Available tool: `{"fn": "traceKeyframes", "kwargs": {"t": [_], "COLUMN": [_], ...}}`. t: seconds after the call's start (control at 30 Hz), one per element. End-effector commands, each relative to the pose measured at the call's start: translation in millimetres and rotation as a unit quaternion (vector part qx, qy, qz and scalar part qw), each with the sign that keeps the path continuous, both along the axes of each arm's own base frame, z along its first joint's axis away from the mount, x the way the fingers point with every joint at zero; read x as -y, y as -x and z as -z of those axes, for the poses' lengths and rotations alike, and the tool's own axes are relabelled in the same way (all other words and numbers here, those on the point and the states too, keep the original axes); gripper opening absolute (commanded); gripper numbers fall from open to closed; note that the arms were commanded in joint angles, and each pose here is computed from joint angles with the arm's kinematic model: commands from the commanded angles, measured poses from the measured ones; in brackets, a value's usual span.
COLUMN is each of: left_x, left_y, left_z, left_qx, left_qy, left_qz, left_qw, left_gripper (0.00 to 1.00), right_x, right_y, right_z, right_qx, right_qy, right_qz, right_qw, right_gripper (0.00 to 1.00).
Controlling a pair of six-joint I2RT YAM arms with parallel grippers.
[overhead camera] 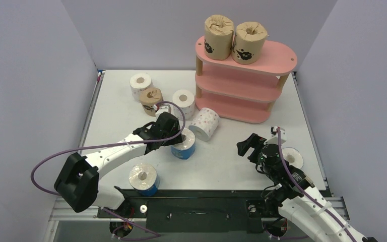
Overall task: Place and organize the paper towels onto the shelf
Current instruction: Pick up the paper towel from the center of the board.
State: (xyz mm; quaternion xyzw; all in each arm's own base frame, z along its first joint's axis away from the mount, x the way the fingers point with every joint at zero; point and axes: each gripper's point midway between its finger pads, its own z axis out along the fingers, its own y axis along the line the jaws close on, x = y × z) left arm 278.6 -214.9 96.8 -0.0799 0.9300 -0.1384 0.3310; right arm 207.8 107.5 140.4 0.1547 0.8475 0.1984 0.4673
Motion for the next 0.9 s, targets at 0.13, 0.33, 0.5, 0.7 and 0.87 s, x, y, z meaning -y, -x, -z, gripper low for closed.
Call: {"fn": "traceKeyframes", "kwargs": {"t": [0.13, 0.33, 0.5, 0.7, 0.87], "left_x": [5, 5, 2, -7, -14], "left_y": [1, 7, 11, 14, 22], "left_z": [6, -1, -22, -63, -104], "left_qx": [-0.004, 0.004, 0.025, 0.064, 0.1], "left_qy": [0.011, 0.024, 0.037, 0.044, 0.063], "left_qz": [0.007, 0.011, 0.013, 0.015, 0.02], "left_qw": [1.0, 1.0, 0.999, 0.997, 0.993], "left_gripper": [0.48, 0.35, 0.25, 0.19, 0.17], "right_x": [-1, 1, 6, 8, 8], "right_y": [4, 8, 10, 11, 11], "right_z": [0, 4, -2, -19, -30], "right_qx": [0.003, -0.001, 0.005, 0.021, 0.032], "right_qy": [-0.01, -0.007, -0.002, 0.005, 0.009], "right_qz": [-0.002, -0.002, 0.002, -0.006, -0.013], "right_qw": [1.0, 1.0, 1.0, 1.0, 0.999], "right_gripper": [0.84, 0.84, 0.84, 0.84, 0.84]}}
